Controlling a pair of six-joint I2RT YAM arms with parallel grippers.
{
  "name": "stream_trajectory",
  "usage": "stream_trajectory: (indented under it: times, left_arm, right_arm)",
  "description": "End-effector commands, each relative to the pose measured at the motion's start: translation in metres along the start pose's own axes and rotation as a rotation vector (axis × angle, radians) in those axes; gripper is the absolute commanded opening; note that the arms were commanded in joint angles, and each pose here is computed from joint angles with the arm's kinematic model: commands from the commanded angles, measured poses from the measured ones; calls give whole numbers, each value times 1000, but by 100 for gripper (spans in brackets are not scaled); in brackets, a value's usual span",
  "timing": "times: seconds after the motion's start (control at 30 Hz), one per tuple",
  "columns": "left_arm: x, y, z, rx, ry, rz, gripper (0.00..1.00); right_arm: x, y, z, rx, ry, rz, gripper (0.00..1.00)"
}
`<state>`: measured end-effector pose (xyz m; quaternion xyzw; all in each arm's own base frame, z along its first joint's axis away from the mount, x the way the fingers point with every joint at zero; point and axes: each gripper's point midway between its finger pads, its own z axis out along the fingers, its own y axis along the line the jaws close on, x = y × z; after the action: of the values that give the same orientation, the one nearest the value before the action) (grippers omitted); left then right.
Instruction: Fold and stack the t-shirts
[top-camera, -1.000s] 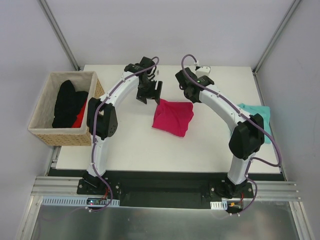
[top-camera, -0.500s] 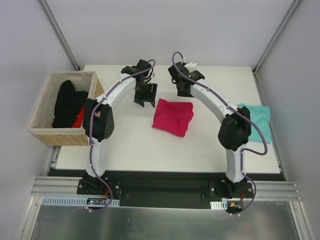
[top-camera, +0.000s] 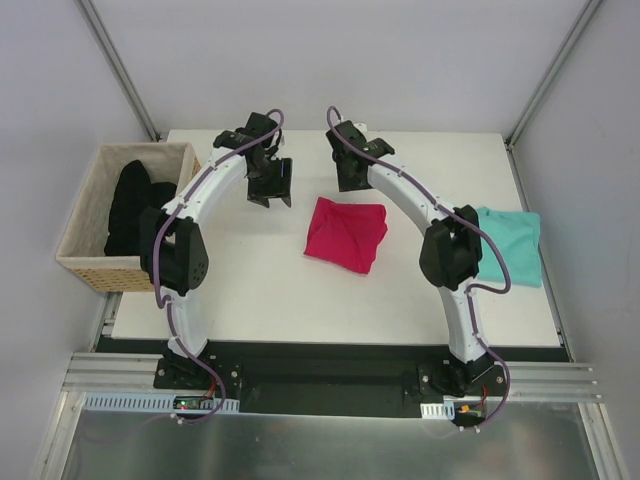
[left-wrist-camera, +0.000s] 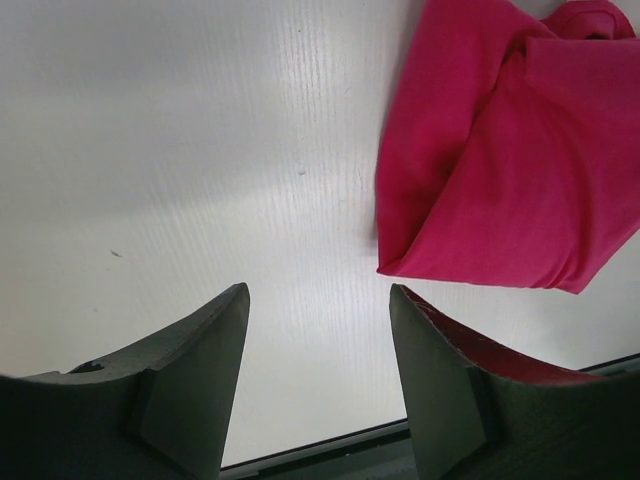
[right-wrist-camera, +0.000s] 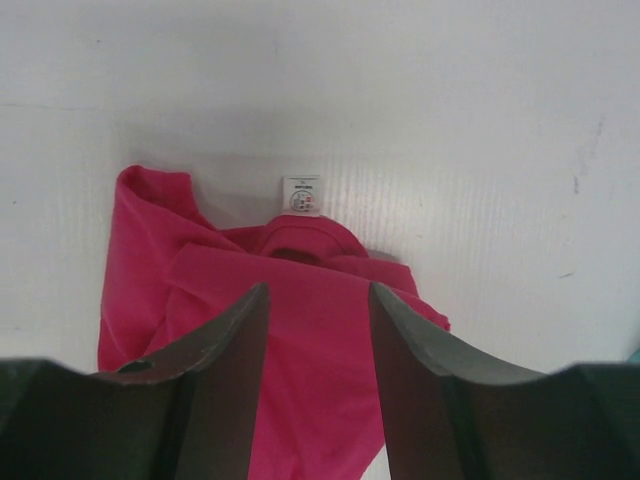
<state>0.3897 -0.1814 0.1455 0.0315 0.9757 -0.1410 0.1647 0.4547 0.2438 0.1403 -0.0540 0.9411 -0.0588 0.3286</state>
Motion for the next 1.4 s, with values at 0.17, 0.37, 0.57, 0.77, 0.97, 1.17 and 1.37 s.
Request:
stream_trajectory:
  times: [0.17,0.37,0.57,0.77,0.97,1.17,1.37]
  left_arm:
    - [0,4,-31,-19,-74,-9,58]
    - [4,6,-31,-24,-67,-16,58]
    - [7,8,-30,-30,-63,-22,58]
    - [9,8,-28,-31,-57,-32,58]
    - [9,9,-27,-34,-60,-38,58]
    - [11,11,-30,-41,-68,-42,58]
    - [7,11,-31,-41,-76,-37,58]
  right_arm:
    - [6,50,7,-270,43,-44,45]
    - [15,64,8,-357,71,-64,46]
    - [23,70,11,-390,94,-70,48]
    - [32,70,14,-401,117,-98,48]
    - [39,70,19,-397,132,-112,44]
    - [44,69,27,-389,147,-116,41]
    - [42,66,31,-375,153,-114,40]
